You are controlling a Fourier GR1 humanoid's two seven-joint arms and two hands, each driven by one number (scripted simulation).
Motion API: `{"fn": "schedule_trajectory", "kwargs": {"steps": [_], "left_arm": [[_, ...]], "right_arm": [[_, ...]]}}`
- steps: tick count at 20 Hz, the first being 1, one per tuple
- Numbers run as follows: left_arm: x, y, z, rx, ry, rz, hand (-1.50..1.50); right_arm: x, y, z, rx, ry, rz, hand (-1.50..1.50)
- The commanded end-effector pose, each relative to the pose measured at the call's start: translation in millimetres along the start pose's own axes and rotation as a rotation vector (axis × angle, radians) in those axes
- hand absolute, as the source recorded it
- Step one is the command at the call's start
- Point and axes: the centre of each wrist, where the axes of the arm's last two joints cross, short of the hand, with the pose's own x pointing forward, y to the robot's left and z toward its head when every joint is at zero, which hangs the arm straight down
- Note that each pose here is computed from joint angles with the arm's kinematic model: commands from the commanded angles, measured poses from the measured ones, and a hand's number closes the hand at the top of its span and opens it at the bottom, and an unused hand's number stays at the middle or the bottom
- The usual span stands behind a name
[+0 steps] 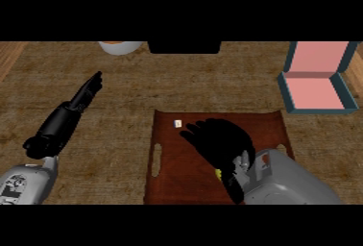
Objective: Pick the pear from the tray and place it in the cardboard box
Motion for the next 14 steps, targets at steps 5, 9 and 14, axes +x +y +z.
{"fn": "schedule_trajectory", "kwargs": {"steps": [5,9,14], "left_arm": [[-9,-1,8,0.001,-0.010,-0.017,0.00],[11,-6,22,0.000,0.004,-0.001,0.00],[6,4,3,0.011,0.006,-0.007,0.00]], "right_arm": [[-11,34,-17,0.030,0.072,0.067,-1.50],[-3,37,-28,0.033,0.085,0.065,-1.50],[-28,46,-31,0.036,0.035,0.035,-1.50]]}}
